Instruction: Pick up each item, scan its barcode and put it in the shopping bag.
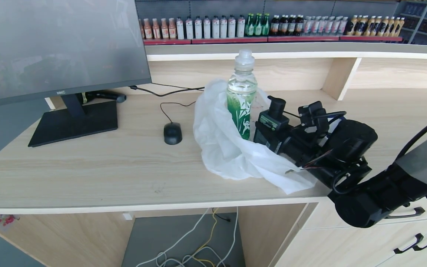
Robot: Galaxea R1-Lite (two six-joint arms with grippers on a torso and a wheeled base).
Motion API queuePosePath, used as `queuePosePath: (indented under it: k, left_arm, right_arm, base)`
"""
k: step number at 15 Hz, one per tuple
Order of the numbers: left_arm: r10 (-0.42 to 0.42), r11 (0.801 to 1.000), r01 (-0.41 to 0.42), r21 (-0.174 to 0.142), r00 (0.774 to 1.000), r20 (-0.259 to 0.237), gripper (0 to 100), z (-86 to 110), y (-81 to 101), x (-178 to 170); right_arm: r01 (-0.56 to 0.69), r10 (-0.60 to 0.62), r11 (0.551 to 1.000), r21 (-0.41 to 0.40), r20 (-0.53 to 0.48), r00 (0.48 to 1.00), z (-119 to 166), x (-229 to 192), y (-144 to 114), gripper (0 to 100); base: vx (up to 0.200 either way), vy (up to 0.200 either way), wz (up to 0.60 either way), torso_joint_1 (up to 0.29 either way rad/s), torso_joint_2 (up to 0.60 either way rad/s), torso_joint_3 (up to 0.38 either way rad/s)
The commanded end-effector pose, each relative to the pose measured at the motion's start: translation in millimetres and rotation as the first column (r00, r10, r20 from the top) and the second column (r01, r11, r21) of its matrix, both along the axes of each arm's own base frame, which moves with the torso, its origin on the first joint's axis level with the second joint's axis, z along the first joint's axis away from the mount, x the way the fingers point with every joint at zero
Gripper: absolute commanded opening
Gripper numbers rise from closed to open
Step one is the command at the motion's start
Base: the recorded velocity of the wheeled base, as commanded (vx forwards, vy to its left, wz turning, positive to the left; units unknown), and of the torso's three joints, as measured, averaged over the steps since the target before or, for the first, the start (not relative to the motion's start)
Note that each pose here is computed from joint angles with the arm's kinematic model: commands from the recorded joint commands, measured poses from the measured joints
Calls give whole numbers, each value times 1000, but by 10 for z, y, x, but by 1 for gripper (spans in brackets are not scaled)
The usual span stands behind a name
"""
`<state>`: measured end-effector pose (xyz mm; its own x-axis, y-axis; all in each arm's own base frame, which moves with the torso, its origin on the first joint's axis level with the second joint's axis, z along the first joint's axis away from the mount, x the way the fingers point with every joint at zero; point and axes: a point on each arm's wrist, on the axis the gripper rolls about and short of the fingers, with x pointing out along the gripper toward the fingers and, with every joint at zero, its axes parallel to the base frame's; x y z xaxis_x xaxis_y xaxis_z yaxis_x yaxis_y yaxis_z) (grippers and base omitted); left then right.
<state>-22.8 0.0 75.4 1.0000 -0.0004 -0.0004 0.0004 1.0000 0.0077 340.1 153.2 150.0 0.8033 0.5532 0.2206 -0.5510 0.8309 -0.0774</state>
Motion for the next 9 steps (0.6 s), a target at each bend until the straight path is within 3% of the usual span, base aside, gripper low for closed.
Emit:
queuePosePath:
  k: [1,9]
  left_arm:
    - [0,1000,0,0,1000,0,100,0,0,0]
    - [0,1000,0,0,1000,0,100,0,0,0]
  right_arm:
    - [-4,3,1000,-22,-35,999,-137,-24,-2,0]
    - [-11,10,1000,-26,-40,999,-284,-93,5,0]
  base:
    - [0,0,0,0,0,0]
    - [0,0,0,0,0,0]
